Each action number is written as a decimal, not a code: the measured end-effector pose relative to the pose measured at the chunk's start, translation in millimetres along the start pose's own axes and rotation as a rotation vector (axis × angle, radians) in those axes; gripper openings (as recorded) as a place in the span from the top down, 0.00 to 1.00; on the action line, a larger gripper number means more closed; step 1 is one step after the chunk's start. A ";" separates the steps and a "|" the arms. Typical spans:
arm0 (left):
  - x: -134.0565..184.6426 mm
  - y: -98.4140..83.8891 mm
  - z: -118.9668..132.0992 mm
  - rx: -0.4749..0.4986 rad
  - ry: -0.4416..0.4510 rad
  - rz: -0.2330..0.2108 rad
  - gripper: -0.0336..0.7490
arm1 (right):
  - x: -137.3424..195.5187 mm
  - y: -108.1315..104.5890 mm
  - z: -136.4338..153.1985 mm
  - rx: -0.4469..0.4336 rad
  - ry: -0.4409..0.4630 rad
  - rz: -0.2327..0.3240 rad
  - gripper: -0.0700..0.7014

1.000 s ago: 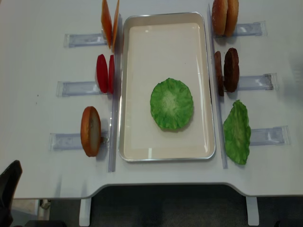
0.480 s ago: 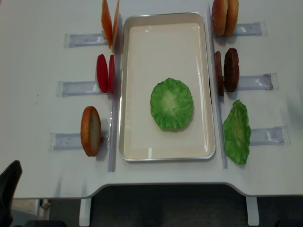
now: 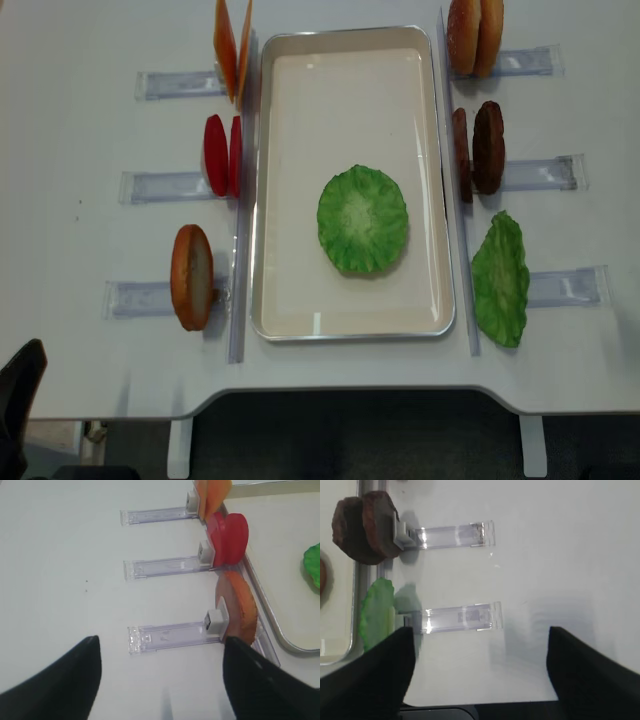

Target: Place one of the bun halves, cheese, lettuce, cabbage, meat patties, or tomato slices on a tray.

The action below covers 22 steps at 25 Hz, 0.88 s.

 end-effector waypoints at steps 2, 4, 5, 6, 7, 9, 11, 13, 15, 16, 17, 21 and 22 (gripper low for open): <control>0.0 0.0 0.0 0.000 0.000 0.000 0.22 | 13.8 -2.3 -3.5 -0.005 -0.033 -0.004 0.23; 0.0 0.0 0.0 0.000 0.000 0.000 0.22 | 24.8 -4.2 -5.2 -0.009 -0.061 -0.007 0.23; 0.0 0.0 0.0 0.000 0.000 0.000 0.22 | 30.2 -5.3 -5.4 -0.010 -0.073 -0.008 0.23; 0.0 0.0 0.0 0.000 0.000 0.000 0.22 | 35.3 -6.2 -5.5 -0.012 -0.085 -0.009 0.23; 0.0 0.0 0.0 0.000 0.000 0.000 0.22 | 39.4 -6.9 -5.2 -0.013 -0.092 -0.010 0.23; 0.0 0.0 0.0 0.000 0.000 0.000 0.22 | 49.5 -9.0 -2.2 -0.016 -0.104 -0.011 0.23; 0.0 0.0 0.0 0.000 0.000 0.000 0.22 | 58.8 -11.0 1.4 -0.017 -0.112 -0.012 0.23; 0.0 0.0 0.0 0.000 0.000 0.000 0.22 | 69.1 -13.3 5.2 -0.020 -0.128 -0.014 0.23; 0.0 0.0 0.0 0.000 0.000 0.000 0.22 | 74.9 -14.3 3.5 -0.026 -0.167 -0.018 0.23; 0.0 0.0 0.0 0.000 0.000 0.000 0.22 | 76.6 -14.2 0.0 -0.031 -0.199 -0.022 0.23; 0.0 0.0 0.0 0.000 0.000 0.000 0.22 | 77.9 -14.3 -3.5 -0.036 -0.235 -0.026 0.23; 0.0 0.0 0.0 0.000 0.000 0.000 0.22 | 83.3 -14.3 -15.5 -0.053 -0.361 -0.060 0.23; 0.0 0.0 0.0 0.000 0.000 0.000 0.22 | 84.5 -14.3 -17.8 -0.055 -0.386 -0.069 0.23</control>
Point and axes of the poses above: a point on each arm's last joint axis where the gripper is mounted, z pointing out along that axis toward the gripper, y along the wrist's bending axis when the last joint is at zero, x = y × z, the point moved 6 cm from there along z, pointing out along that axis toward the gripper, and after that the axes turned 11 degrees about z, right-handed, at the moved point
